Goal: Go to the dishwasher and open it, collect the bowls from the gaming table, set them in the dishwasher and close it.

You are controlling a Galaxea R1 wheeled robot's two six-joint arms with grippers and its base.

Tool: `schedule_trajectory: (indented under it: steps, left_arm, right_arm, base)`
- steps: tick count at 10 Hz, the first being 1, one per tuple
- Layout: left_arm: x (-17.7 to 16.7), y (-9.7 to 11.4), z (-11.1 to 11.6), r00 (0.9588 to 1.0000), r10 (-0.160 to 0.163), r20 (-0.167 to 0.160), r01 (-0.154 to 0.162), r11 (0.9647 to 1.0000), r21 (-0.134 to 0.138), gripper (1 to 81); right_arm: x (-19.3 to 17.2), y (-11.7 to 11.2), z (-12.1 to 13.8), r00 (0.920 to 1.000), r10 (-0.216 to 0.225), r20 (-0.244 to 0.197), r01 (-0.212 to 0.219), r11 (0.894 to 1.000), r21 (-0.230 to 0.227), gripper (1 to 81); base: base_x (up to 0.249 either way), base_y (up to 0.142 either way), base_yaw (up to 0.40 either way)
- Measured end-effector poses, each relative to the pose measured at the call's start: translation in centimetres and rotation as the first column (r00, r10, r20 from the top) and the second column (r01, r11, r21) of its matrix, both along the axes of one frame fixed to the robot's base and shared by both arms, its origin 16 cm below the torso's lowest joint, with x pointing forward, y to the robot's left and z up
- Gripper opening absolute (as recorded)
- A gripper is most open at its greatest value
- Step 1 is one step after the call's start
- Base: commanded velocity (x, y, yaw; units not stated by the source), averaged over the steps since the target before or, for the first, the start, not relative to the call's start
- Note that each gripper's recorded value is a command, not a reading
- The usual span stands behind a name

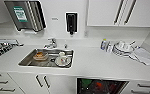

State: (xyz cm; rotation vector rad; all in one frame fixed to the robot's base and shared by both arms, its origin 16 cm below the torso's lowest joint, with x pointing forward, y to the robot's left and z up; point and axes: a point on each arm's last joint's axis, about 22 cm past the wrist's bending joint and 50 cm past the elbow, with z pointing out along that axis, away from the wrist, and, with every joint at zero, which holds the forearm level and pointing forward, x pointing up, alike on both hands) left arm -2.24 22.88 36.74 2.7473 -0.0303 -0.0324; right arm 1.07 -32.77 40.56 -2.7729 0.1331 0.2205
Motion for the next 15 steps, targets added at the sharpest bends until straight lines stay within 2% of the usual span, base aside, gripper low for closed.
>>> schedule_trajectory:
  steps: [1,6,8,10,11,13,14,15]
  left_arm:
    - [0.1,-0.2,-0.4,1.0000,0.002,-0.004,-0.002,1.0000,-0.004,81.1]
    - [2.1,0.2,-2.3,0.9998,-0.001,0.020,0.001,1.0000,0.003,81.1]
    - [1.6,0.3,-2.2,0.9999,-0.003,0.010,0.003,1.0000,0.005,81.1]
    - [1.6,0.3,-2.2,1.0000,-0.004,0.009,0.004,1.0000,0.006,81.1]
    - [1.6,0.2,-2.2,1.0000,-0.004,0.007,0.004,1.0000,0.005,81.1]
    - [1.5,-0.5,-2.2,1.0000,-0.003,0.003,0.003,1.0000,0.000,81.1]
    - [1.5,-0.8,-2.2,1.0000,-0.002,0.003,0.002,1.0000,-0.004,81.1]
    - [1.4,-0.9,-2.2,1.0000,-0.003,0.000,0.003,1.0000,-0.003,81.1]
  right_arm:
    - [0.1,0.1,-0.5,1.0000,0.003,-0.005,-0.003,1.000,-0.001,81.1]
    - [4.4,4.5,-3.0,0.9983,0.005,0.058,-0.008,0.999,0.053,81.1]
    - [8.6,6.3,-3.5,0.9946,-0.014,0.103,0.007,0.997,0.074,81.1]
    - [16.2,7.7,-3.6,0.9819,-0.090,0.167,0.075,0.992,0.097,81.1]
    - [19.1,8.4,-3.4,0.9748,-0.129,0.182,0.109,0.988,0.112,81.1]
    - [24.0,9.2,-2.8,0.9564,-0.220,0.192,0.196,0.971,0.137,81.1]
    - [26.0,9.4,-2.5,0.9443,-0.277,0.177,0.254,0.956,0.146,81.1]
    - [26.5,9.6,-2.4,0.9417,-0.290,0.172,0.265,0.952,0.150,81.1]
  base:
    - [0.000,0.000,0.000]
    - [0.000,0.000,0.000]
    - [0.000,0.000,0.000]
    - [0.000,0.000,0.000]
    - [0.000,0.000,0.000]
    - [0.000,0.000,0.000]
    - [0.000,0.000,0.000]
    - [0.000,0.000,0.000]
